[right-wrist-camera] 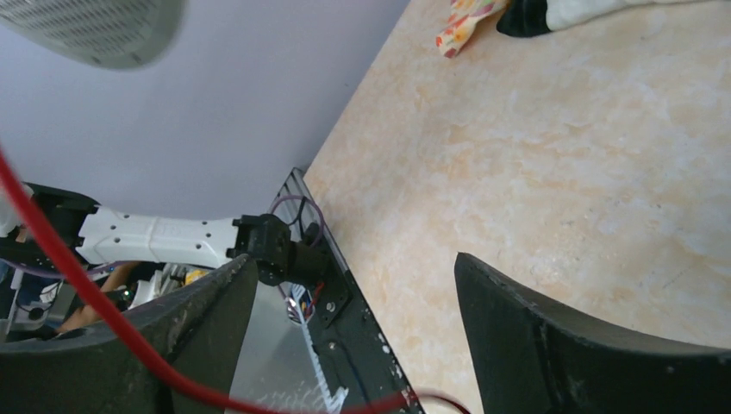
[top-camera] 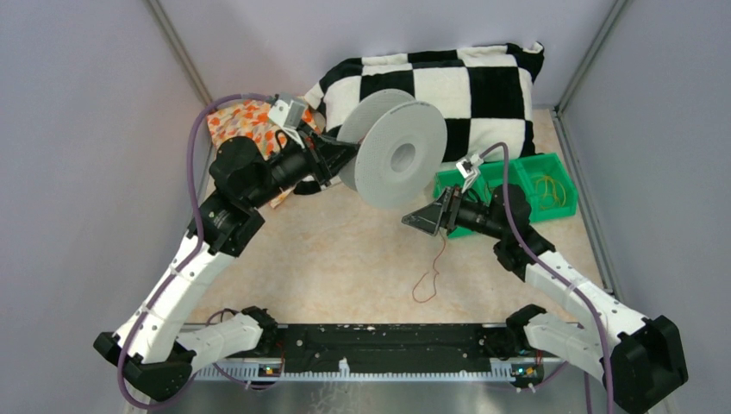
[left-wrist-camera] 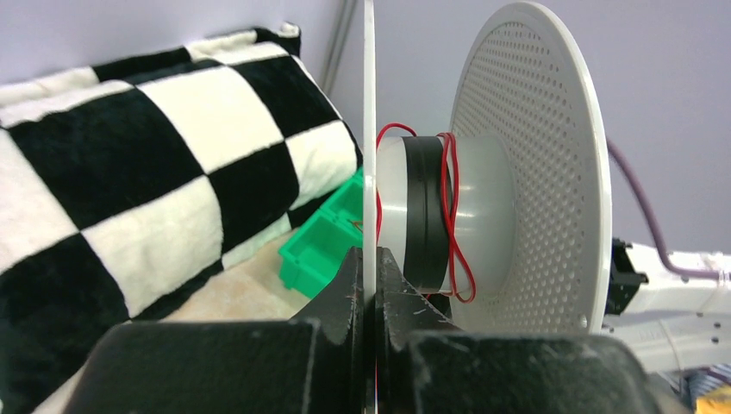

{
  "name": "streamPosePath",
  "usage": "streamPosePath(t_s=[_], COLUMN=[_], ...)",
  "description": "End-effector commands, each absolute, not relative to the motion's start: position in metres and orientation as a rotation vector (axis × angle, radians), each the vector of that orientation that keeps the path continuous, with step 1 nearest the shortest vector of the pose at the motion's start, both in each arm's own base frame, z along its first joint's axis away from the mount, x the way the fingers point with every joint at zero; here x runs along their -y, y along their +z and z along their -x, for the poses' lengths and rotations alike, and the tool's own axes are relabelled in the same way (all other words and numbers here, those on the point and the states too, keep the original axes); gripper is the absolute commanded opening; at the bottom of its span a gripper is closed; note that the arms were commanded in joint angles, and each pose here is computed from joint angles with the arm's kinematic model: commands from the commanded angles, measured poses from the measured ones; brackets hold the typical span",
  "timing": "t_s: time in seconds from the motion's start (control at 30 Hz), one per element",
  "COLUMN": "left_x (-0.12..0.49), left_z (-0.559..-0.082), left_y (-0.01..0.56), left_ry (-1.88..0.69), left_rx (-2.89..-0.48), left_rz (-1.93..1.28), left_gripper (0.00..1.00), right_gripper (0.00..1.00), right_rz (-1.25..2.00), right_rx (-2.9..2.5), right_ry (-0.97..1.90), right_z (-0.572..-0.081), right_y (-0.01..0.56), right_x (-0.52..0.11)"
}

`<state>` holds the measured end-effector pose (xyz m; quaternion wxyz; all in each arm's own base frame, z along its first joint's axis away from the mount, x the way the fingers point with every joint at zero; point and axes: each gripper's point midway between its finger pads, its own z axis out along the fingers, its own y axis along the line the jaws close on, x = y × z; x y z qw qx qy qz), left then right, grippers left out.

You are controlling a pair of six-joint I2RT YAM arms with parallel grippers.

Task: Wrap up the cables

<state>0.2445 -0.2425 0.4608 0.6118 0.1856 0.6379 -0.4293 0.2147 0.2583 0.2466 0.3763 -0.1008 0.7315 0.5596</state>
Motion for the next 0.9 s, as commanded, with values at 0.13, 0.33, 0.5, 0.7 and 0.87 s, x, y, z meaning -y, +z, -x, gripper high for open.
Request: streamPosePath(t_s=[0.13,0.33,0.5,0.7,0.87], left_x=[0.212,0.200,0.199,0.199,0.200], left_z=[-0.238,-0.237,-0.237,-0.234,-0.233], left_y=[0.546,0.568,0.571,0.576,0.576], left_ry=[-0.945,-0.892,-0.883,-0.889,-0.895], left_rx=[-1.282,-1.242,-1.237,-1.226,-1.227], left_rz=[-0.293,-0.265,-0.269,-0.277,-0.280], left_gripper=[0.00,0.00,0.00,0.00,0.00], right_gripper=[0.89,0.89,0.90,0.83,0.82], right_rz=[0.330,0.341,0.337,0.333,0.317], right_rx=[-1.844,-1.845,-1.850,-1.857,-1.873], right_ry=[1.375,1.384,1.378,1.379,1.368], right_z=[-0.226,-0.227,-0.227,-0.228,-0.233], right_y=[0.258,0.257,0.253,0.248,0.241], right_x=[-0.261,-0.263,-0.262,-0.263,-0.263])
